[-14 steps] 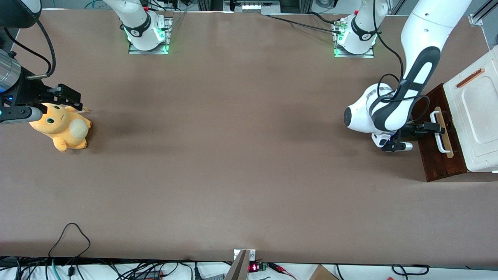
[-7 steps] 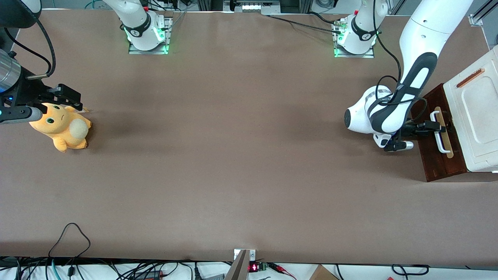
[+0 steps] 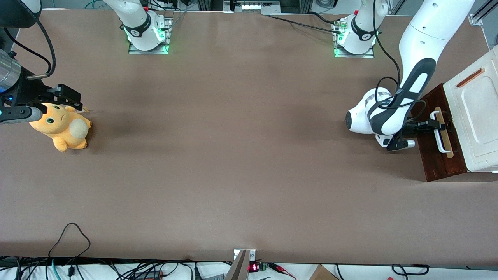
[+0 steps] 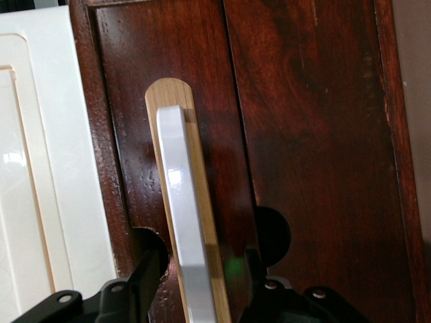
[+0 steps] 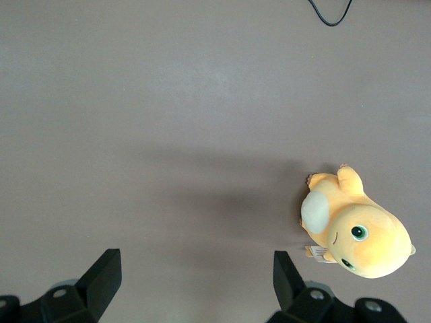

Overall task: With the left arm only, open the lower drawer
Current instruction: 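Close the left gripper around the white bar handle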

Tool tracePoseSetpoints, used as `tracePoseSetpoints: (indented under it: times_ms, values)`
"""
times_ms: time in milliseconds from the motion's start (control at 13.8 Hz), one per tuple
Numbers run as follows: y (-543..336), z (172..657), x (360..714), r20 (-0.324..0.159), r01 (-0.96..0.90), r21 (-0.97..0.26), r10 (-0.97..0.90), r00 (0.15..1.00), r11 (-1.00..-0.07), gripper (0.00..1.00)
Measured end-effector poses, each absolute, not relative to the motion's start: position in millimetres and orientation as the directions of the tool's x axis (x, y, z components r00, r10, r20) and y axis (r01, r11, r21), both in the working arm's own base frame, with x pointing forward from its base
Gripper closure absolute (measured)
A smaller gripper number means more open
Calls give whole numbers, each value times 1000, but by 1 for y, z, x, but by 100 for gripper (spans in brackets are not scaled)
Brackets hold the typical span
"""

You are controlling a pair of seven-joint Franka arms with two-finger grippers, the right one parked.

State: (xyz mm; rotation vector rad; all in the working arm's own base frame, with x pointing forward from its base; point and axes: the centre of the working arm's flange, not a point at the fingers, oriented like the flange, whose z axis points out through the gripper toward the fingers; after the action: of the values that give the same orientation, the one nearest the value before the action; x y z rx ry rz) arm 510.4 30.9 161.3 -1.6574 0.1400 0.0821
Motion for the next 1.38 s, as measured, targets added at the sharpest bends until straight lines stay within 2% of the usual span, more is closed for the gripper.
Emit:
tracePoseSetpoints:
  times_ms: [362, 725, 870, 942, 1087, 1232, 1304, 1377]
  values:
    - [32, 162, 511, -136, -140, -987, -50, 989, -77, 50]
    - [38, 161, 511, -137, -140, -987, -40, 990, -73, 51]
    - [38, 161, 511, -137, -139, -988, -40, 990, -73, 60]
    - [38, 161, 511, -137, -139, -988, -40, 990, -73, 60]
    - [38, 162, 511, -136, -138, -988, -40, 990, -71, 69]
    - [37, 162, 511, -135, -138, -988, -41, 990, -69, 73]
    - [37, 161, 511, -112, -115, -991, -41, 993, -71, 81]
    - [37, 161, 511, -107, -110, -991, -40, 993, -70, 81]
